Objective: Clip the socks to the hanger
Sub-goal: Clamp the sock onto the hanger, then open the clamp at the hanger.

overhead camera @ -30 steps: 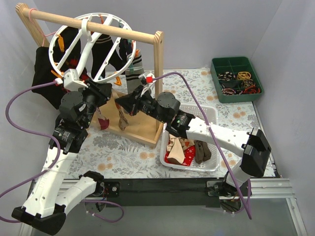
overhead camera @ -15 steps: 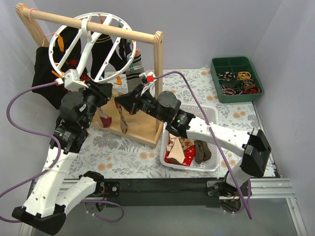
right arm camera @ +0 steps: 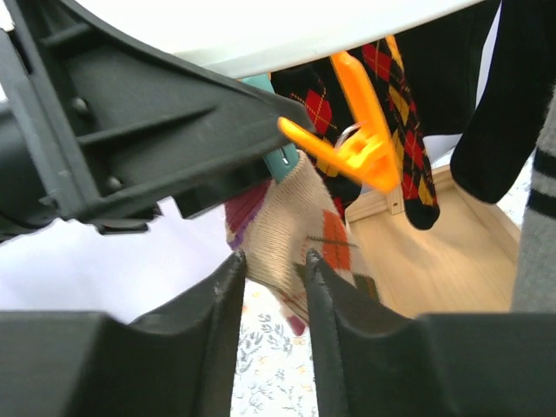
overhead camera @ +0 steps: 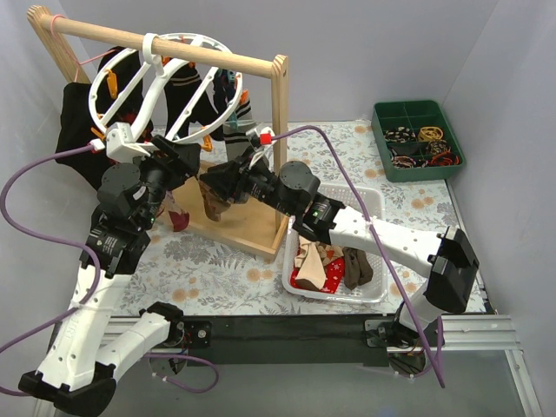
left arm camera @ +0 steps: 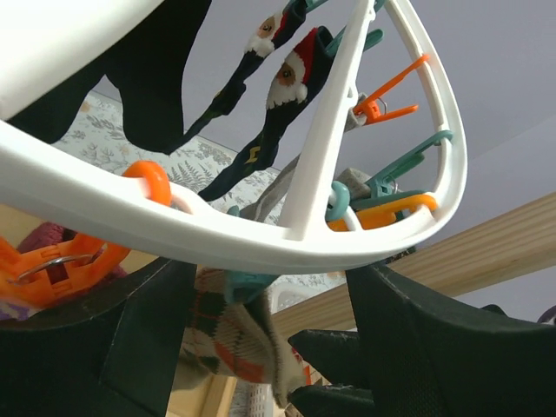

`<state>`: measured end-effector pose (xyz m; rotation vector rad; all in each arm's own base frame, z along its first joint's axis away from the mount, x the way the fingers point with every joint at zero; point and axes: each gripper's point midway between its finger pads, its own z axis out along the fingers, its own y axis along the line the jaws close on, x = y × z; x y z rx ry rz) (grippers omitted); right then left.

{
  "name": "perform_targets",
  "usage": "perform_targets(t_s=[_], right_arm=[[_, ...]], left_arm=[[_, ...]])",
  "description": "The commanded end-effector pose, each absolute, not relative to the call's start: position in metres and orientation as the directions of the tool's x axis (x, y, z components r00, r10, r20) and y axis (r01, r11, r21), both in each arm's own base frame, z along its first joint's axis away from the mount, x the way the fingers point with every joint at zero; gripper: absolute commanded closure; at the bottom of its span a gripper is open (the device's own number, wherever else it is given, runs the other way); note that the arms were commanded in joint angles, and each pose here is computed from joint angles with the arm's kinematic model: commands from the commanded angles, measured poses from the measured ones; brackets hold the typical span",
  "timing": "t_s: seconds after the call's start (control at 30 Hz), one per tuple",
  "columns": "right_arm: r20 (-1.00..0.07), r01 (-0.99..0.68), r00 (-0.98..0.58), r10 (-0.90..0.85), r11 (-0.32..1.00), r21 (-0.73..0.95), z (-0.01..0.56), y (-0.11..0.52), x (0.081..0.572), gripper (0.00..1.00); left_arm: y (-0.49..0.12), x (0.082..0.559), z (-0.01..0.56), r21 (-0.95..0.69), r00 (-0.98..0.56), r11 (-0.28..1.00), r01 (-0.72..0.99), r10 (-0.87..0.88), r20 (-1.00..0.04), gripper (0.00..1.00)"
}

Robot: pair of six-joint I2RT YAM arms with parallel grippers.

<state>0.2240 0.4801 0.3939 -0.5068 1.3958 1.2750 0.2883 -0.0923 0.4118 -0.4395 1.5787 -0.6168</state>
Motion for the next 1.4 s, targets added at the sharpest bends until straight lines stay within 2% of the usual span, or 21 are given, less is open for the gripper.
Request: perform_targets(t_s=[0.0,0.13,0.37,0.63,0.8,1.0,1.1,1.37], right_arm=[[-0.873,-0.885,-0.202,0.443,0.299,0.356,0.441,0.457,0.215,0.57],[-0.897,-0.882,-0.168,0.409,0.344,0.321,0.426,0.444,0.215,0.45],[-0.95,-0.864,-0.073,0.305,0.457,0.213,0.406,0.402,0.211,0.33],[-0.984,-0.773,0.008,0.18,0.625,0.109,0.372,0.326,0.208,0.19],[-0.993,-0.695,0.001,0.115,0.714,0.082,0.347,0.289,0.211,0.18],[-0.992,-0.711,0.02,0.125,0.7,0.073,0.351,0.279,0.203,0.18],[-0.992,-0.741,0.035,0.118,0.669,0.053,0.356,0.286,0.199,0.18],[-0.995,-0.736,0.035,0.089,0.676,0.035,0.351,0.291,0.203,0.18]], left_arm=[[-0.082,0.273,0.435,-0.61,-0.068,0.788,0.085,-0.606,-0.793,0.32],[-0.081,0.264,0.438,-0.59,-0.094,0.803,0.089,-0.583,-0.807,0.28],[-0.084,0.236,0.43,-0.542,-0.209,0.834,0.102,-0.515,-0.832,0.24],[-0.098,0.2,0.441,-0.515,-0.274,0.822,0.241,-0.452,-0.849,0.23],[-0.125,0.201,0.467,-0.552,-0.319,0.752,0.36,-0.457,-0.83,0.23],[-0.152,0.217,0.492,-0.604,-0.36,0.667,0.436,-0.487,-0.796,0.23],[-0.158,0.233,0.485,-0.619,-0.387,0.668,0.413,-0.487,-0.783,0.23],[-0.123,0.257,0.466,-0.572,-0.304,0.788,0.226,-0.501,-0.81,0.26]])
